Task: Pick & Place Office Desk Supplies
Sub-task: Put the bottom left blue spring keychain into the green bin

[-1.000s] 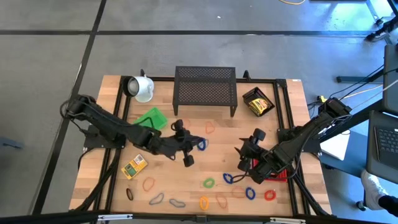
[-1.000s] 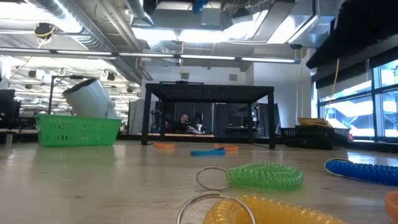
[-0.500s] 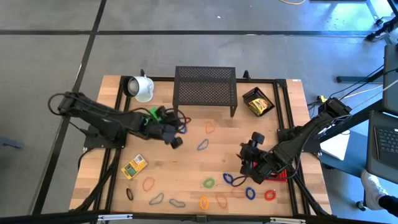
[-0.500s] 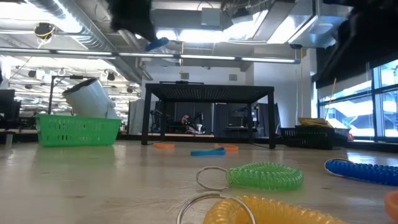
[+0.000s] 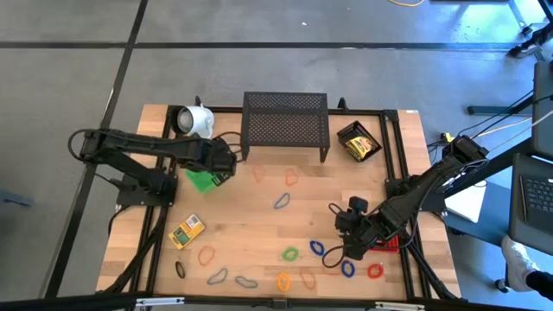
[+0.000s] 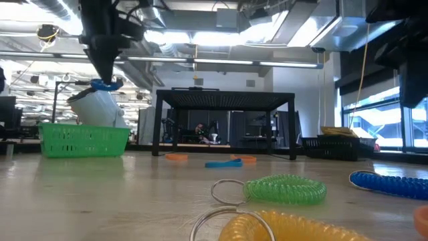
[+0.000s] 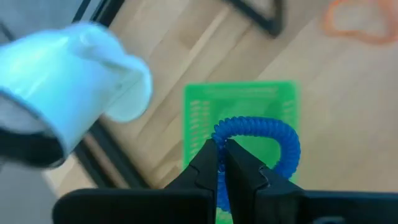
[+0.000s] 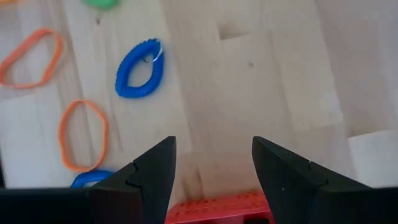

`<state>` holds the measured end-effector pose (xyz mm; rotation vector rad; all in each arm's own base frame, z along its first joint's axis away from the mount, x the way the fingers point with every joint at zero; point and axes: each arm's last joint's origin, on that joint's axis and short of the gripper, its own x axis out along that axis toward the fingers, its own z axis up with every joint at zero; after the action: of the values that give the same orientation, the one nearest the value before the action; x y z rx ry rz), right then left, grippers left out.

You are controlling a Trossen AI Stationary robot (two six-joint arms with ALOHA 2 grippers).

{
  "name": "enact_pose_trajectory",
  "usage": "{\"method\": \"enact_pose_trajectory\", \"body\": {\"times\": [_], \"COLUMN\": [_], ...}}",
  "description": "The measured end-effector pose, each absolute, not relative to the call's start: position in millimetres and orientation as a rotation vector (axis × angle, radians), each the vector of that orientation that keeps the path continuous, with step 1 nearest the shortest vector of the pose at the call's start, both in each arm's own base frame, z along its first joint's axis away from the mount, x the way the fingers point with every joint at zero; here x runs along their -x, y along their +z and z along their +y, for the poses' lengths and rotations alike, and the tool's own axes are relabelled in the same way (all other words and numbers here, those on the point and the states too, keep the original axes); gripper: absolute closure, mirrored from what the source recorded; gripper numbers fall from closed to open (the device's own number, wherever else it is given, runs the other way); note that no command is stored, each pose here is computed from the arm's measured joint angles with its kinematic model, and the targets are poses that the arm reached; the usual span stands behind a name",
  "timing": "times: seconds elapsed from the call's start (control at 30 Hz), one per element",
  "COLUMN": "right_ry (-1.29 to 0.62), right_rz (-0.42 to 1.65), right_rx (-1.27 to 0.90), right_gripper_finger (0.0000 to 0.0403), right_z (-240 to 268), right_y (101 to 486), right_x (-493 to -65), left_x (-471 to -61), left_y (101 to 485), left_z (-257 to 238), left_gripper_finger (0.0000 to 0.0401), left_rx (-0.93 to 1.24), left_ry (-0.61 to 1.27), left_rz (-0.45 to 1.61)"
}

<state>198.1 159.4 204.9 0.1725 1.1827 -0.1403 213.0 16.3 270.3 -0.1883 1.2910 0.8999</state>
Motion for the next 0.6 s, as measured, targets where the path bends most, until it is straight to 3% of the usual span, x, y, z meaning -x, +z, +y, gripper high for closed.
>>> {"method": "enact_pose_trajectory", "body": {"times": [0.23, 0.6], "right_ry": [-0.119, -0.109], "right_rz": [1.177, 1.160], "right_rx": [-0.194, -0.208], "right_gripper_finger": [0.0191, 0.0191], "right_z": [161.2, 162.6], "right_y": [205.4, 206.1], "right_x": [-199.5, -201.1], "left_x": [-199.0, -158.9], "left_y": [252.7, 199.5], "left_z": [27.5, 24.7], "left_gripper_finger": [0.0392, 0.0393], "left_rx": [0.252, 0.433], "left_ry": [0.955, 1.020], "left_rz": [1.313, 1.085]}}
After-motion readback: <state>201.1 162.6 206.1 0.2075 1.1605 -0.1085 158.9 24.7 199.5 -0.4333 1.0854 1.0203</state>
